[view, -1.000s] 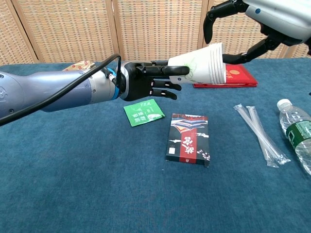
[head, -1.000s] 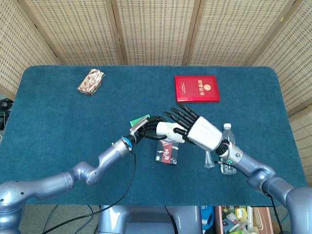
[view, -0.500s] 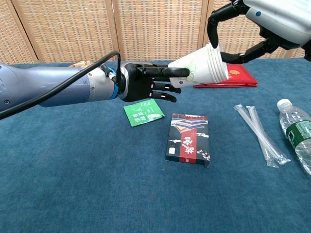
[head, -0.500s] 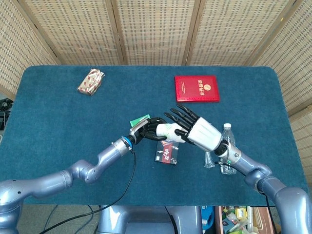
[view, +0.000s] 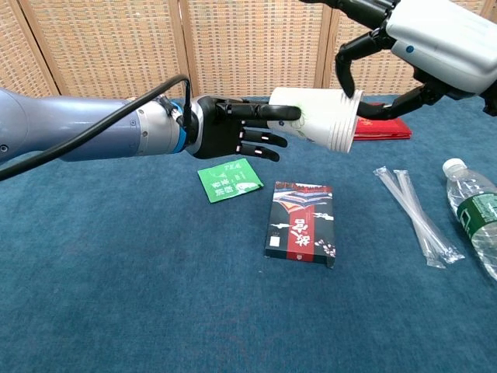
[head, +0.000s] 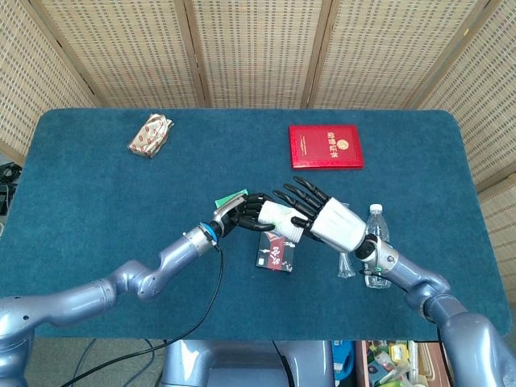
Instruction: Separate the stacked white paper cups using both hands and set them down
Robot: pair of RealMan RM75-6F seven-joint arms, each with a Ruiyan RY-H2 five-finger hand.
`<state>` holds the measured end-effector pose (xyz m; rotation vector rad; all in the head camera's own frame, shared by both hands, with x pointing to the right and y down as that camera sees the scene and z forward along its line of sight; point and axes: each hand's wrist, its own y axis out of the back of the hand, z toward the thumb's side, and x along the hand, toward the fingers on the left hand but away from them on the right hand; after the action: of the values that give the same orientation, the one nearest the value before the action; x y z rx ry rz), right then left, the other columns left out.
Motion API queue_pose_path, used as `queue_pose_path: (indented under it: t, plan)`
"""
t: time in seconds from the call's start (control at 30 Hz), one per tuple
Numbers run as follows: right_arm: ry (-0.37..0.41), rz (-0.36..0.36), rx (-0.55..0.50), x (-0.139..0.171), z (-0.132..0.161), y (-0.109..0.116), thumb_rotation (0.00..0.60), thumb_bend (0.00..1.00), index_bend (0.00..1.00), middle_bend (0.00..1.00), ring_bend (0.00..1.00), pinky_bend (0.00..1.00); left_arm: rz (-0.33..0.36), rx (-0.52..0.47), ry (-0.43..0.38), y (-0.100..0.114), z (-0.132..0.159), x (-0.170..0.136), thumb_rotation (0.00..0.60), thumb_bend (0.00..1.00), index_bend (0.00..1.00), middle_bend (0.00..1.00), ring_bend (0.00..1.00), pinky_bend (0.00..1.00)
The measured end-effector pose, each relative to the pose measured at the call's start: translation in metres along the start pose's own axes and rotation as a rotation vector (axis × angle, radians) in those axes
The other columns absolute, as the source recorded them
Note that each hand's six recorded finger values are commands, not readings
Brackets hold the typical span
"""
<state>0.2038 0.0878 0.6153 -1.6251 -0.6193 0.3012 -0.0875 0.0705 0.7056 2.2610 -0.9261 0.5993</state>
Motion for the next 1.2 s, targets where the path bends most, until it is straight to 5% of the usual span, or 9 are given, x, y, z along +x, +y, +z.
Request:
queue_pose_path:
  t: [0.83,1.2]
  plan:
    - [0.005,-0.021,0.015,0.006,-0.001,0.003,0.600,0.51,0.72,0.00,0.00,0.00,0.033,-0.010,-0.001,0.011,-0.003,0.000,0.600,0.17,0.48,0.45,0.50,0.51]
    - [-0.008,-0.007,0.071,0.041,-0.016,0.022,0.600,0.51,0.72,0.00,0.00,0.00,0.167,0.027,-0.010,0.077,0.003,-0.021,0.600,0.17,0.48,0.45,0.50,0.51]
